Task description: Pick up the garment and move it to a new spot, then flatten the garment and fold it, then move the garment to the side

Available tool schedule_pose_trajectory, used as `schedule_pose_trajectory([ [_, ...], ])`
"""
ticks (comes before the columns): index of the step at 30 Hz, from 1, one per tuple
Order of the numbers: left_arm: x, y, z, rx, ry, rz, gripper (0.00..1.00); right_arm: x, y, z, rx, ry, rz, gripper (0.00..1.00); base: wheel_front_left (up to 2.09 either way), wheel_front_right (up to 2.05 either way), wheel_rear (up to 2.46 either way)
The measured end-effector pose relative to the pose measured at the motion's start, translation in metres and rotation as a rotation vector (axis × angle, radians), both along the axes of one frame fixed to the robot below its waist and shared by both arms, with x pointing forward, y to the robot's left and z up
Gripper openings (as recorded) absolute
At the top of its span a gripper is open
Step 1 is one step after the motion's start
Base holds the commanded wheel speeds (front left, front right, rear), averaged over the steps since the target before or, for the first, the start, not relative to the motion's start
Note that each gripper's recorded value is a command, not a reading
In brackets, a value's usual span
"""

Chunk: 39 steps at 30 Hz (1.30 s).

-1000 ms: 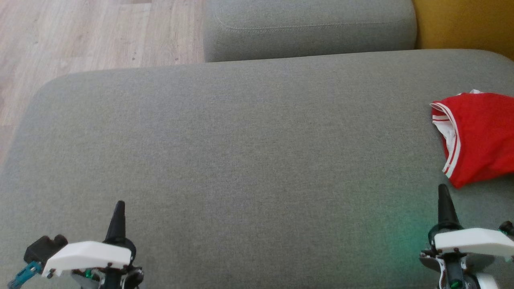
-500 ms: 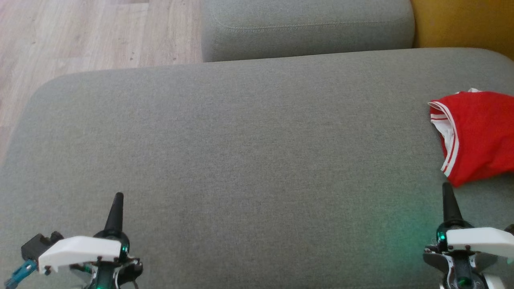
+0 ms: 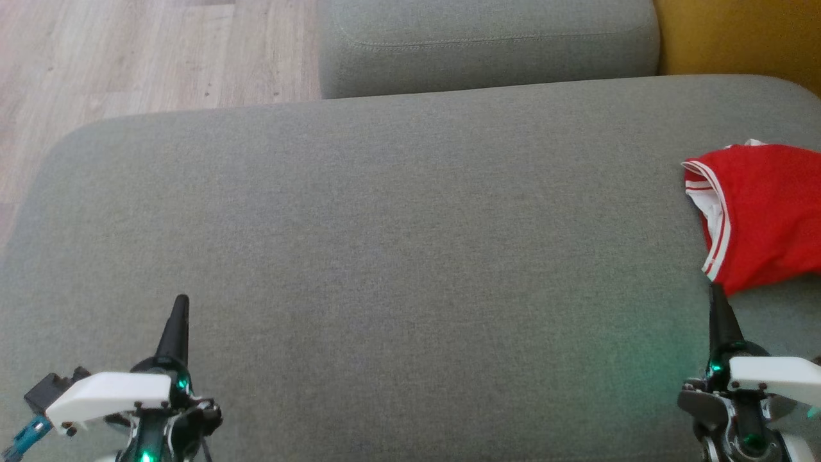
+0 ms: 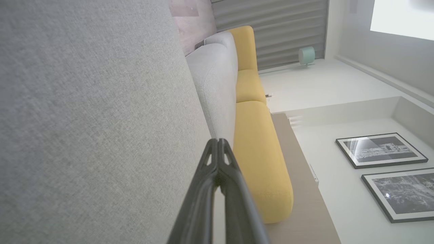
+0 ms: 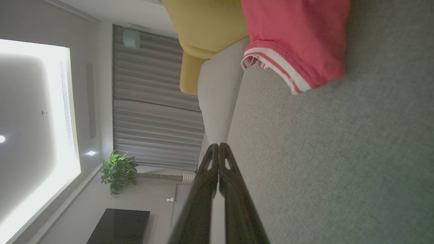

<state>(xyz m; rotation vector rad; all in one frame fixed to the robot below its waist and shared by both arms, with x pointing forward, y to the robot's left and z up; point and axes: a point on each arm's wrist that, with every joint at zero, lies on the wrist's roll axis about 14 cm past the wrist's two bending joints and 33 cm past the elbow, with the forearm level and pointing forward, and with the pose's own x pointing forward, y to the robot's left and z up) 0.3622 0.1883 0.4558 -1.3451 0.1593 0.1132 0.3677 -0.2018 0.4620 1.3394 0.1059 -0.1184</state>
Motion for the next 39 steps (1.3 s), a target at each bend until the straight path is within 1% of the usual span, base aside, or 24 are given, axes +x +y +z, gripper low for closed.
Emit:
schedule_pose_trajectory([
  [12,0.004,0.001,0.007,-0.143,-0.032,0.016,0.00,0.000,-0.005,0.004,0.146,-0.022,-0.026,0.00,0.00,0.00,0.00],
  [18,0.011,0.000,0.017,-0.215,-0.071,0.017,0.00,0.005,-0.006,0.014,0.220,-0.057,-0.030,0.00,0.00,0.00,0.00],
  [39,0.011,0.001,0.018,-0.225,-0.072,0.020,0.00,0.005,-0.006,0.014,0.229,-0.059,-0.034,0.00,0.00,0.00,0.00],
])
